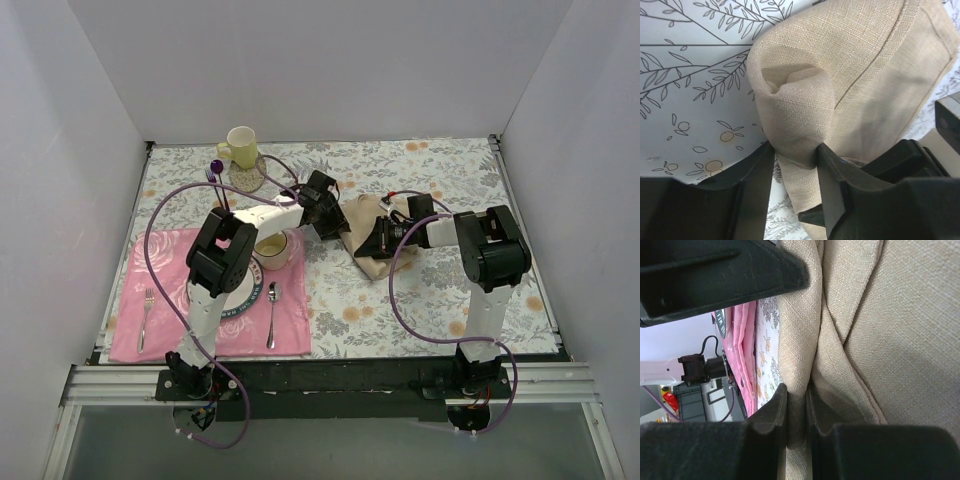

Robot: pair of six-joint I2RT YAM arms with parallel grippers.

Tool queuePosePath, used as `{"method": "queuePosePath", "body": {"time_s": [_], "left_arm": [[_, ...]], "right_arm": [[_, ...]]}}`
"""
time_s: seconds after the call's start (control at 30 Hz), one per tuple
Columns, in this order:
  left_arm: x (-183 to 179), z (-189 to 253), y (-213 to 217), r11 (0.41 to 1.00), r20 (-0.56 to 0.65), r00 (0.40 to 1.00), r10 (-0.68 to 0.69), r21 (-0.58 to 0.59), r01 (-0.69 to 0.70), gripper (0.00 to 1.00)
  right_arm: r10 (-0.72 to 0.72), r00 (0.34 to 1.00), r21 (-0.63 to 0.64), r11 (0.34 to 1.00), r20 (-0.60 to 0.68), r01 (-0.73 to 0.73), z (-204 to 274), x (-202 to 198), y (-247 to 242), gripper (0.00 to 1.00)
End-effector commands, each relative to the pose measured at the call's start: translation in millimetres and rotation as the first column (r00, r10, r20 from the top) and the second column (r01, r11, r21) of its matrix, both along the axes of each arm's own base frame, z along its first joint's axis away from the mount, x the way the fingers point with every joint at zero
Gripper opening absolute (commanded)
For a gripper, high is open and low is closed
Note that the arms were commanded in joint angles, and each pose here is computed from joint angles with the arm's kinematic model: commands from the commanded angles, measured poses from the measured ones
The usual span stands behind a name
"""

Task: Fold the napkin, place the utensils inside, and roll it up
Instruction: Roll the napkin with the utensil

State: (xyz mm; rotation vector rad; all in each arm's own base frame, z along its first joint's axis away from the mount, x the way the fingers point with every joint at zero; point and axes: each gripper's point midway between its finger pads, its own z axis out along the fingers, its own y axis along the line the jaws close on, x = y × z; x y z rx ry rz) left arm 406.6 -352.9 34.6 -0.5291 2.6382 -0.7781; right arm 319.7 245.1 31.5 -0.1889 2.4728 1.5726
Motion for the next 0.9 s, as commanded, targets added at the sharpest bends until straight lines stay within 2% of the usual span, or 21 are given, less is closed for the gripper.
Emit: {"method": "queuePosePath", "body": {"time_s": [0.0,0.13,0.17,0.2,0.27,0.3,0.43,0.53,0.63,0.67,0.7,0.73,0.8,0.83,0.87], "left_arm": [[2,-55,38,0.962,0.016,1.000,0.008,0.273,-0.012,0.35],[6,-55,43,0.950,0.041,0.999,-0.008,0.313,-0.005,0.27],[7,-54,43,0.949,0.046,0.999,-0.016,0.316,0.000,0.18],[7,-54,43,0.948,0.045,0.999,-0.017,0.318,0.002,0.13],[7,-54,42,0.949,0.043,0.999,-0.024,0.315,0.009,0.08],[7,-51,39,0.952,0.042,0.999,-0.031,0.307,0.017,0.06],[2,-53,33,0.957,0.005,0.998,-0.057,0.285,0.054,0.01],[-2,-51,26,0.963,-0.021,0.996,-0.083,0.256,0.085,0.00],[-7,-47,17,0.966,-0.053,0.992,-0.116,0.226,0.125,0.00],[-10,-48,16,0.967,-0.071,0.990,-0.125,0.215,0.138,0.00],[-10,-46,15,0.968,-0.074,0.989,-0.129,0.209,0.142,0.00],[-9,-44,13,0.968,-0.072,0.988,-0.135,0.203,0.147,0.00],[-12,-42,10,0.968,-0.086,0.985,-0.149,0.189,0.163,0.00],[-10,-39,8,0.968,-0.081,0.984,-0.159,0.184,0.171,0.00],[-12,-38,8,0.966,-0.089,0.982,-0.164,0.185,0.179,0.00]], "right_arm": [[0.038,0.998,0.041,0.999,-0.042,-0.036,1,-8,6,0.01],[0.059,0.998,0.010,0.998,-0.021,-0.059,-1,-8,3,0.01],[0.055,0.998,-0.017,0.998,-0.005,-0.056,-4,-4,1,0.01],[0.059,0.998,-0.045,0.997,-0.033,-0.061,-6,-8,-1,0.01],[0.073,0.997,-0.090,0.993,0.017,-0.072,-5,-1,-4,0.01],[0.079,0.997,-0.111,0.991,-0.001,-0.078,-5,-4,-6,0.03],[0.111,0.989,-0.255,0.963,0.098,-0.082,8,7,-13,0.18],[0.132,0.969,-0.441,0.897,0.210,-0.026,16,20,-24,0.33],[0.191,0.920,-0.555,0.831,0.342,0.033,39,23,-22,0.39],[0.194,0.902,-0.623,0.776,0.385,0.100,41,30,-31,0.43],[0.228,0.883,-0.652,0.750,0.411,0.110,44,25,-26,0.43],[0.223,0.860,-0.682,0.709,0.458,0.179,54,30,-33,0.46],[0.249,0.827,-0.691,0.690,0.505,0.215,63,21,-27,0.48],[0.272,0.797,-0.731,0.622,0.539,0.282,65,26,-38,0.50],[0.316,0.767,-0.742,0.605,0.558,0.289,67,19,-28,0.51]]}}
